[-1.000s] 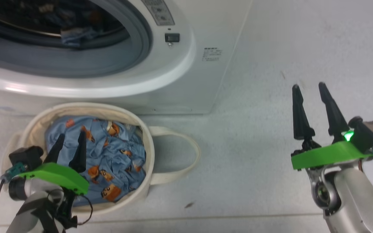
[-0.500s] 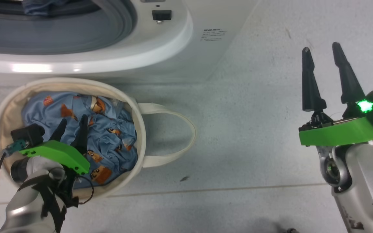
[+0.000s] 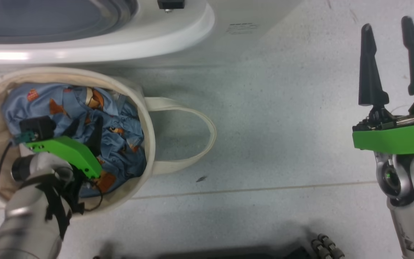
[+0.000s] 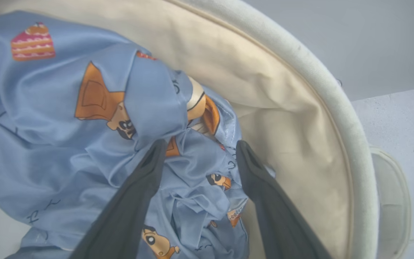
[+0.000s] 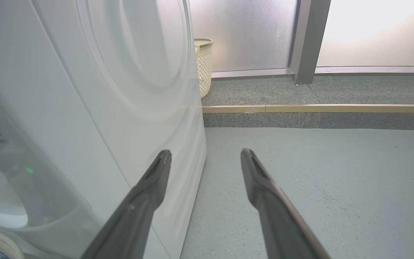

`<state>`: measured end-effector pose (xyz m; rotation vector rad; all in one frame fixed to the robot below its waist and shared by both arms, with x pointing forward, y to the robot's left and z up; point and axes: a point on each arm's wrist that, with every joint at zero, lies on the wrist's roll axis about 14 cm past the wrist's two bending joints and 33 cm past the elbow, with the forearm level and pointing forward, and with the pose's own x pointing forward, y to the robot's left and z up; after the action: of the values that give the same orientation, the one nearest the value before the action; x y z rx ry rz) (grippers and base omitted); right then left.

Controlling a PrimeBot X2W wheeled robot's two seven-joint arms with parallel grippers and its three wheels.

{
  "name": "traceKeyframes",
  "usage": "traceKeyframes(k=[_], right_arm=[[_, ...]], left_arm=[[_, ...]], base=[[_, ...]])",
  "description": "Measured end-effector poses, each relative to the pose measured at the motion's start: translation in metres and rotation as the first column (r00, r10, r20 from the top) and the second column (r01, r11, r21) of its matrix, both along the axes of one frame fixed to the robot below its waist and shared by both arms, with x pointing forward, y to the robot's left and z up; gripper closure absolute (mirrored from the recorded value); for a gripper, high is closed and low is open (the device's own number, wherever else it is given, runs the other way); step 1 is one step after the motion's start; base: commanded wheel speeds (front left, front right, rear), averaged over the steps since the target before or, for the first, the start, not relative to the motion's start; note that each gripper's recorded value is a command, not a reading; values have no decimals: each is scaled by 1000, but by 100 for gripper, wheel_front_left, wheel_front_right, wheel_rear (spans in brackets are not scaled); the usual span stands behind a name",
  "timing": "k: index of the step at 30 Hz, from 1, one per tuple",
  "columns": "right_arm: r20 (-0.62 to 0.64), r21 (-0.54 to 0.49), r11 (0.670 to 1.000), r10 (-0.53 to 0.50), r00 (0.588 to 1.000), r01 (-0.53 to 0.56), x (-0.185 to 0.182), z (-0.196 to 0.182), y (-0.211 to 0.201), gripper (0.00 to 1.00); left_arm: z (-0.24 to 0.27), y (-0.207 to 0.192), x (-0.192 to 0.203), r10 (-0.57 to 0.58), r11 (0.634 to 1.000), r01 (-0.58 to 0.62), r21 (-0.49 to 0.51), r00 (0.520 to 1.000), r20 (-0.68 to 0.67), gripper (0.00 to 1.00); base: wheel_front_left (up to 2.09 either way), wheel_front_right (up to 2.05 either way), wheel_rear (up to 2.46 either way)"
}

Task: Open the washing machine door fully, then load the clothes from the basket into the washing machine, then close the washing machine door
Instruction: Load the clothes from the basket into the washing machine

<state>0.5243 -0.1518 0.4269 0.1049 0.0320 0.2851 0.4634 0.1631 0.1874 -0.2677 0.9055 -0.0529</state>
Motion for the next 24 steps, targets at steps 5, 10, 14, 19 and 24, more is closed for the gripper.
traceKeyframes(k=[5, 10, 14, 19, 24], right_arm=[[-14, -23, 1000, 9, 1000, -9, 2, -6, 1, 0], [-19, -44, 999, -9, 1000, 8, -1, -7, -7, 0], [-34, -52, 998, -33, 999, 31, -8, -8, -14, 0], [-44, -60, 997, -48, 998, 45, -14, -8, -19, 0], [-40, -66, 997, -47, 998, 44, -14, -7, -20, 0]], left_arm=[[-12, 6, 11, -9, 1000, 10, 20, 1000, -10, 0], [-23, 0, 13, -2, 1000, 2, 8, 999, -34, 0], [-30, -2, 10, -6, 1000, 7, 11, 998, -63, 0], [-33, 1, 10, -4, 1000, 5, 17, 997, -76, 0], [-35, 2, 10, -1, 1000, 3, 20, 997, -77, 0]], base=[[0, 0, 0], [0, 0, 0], [0, 0, 0], [0, 0, 0], [4, 4, 4]])
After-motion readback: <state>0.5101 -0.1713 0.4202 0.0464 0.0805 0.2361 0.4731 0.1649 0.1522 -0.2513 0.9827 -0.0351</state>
